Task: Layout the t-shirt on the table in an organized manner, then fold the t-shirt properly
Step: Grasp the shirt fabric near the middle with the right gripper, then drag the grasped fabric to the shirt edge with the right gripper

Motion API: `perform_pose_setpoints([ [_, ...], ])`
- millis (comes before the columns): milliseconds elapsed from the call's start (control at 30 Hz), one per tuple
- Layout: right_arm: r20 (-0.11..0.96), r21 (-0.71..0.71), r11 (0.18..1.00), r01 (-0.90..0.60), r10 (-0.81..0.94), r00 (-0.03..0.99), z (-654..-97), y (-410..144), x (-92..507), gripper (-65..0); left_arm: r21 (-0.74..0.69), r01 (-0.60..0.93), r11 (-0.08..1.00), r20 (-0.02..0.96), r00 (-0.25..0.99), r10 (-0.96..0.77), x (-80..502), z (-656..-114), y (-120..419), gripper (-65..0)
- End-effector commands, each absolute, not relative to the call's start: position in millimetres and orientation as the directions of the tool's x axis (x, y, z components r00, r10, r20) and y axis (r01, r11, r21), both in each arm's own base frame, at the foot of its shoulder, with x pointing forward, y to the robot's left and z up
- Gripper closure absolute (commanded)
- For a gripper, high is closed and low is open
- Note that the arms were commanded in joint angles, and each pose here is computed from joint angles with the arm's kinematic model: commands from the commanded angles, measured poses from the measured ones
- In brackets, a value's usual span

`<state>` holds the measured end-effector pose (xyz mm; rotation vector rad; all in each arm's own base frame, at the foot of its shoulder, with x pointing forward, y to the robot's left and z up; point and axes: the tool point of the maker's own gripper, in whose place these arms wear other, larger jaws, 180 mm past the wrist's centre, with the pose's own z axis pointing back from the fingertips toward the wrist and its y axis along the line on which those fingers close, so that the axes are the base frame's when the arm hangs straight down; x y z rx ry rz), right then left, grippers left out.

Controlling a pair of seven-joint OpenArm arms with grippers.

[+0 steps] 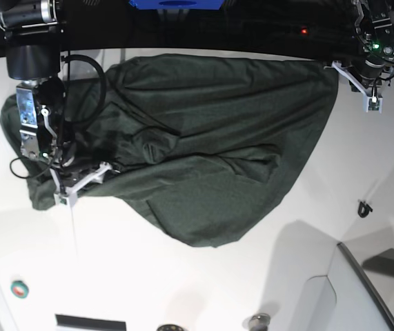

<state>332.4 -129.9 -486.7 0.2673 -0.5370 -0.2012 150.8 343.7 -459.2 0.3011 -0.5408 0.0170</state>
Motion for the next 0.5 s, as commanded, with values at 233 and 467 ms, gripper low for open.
perform_pose_setpoints([
  [233, 0.519, 0.310, 0.946, 0.095, -0.252, 0.817, -463, -132, 362, 0.0, 0.300, -0.100, 0.949, 0.519, 0.851, -0.075, 149, -452, 353, 0.0],
  [467, 0.509, 0.314, 0.945, 0.092, -0.249, 0.824, -461, -129, 364, -12.9, 0.299, -0.102, 0.949, 0.518, 0.852, -0.072, 148, -453, 353, 0.0],
])
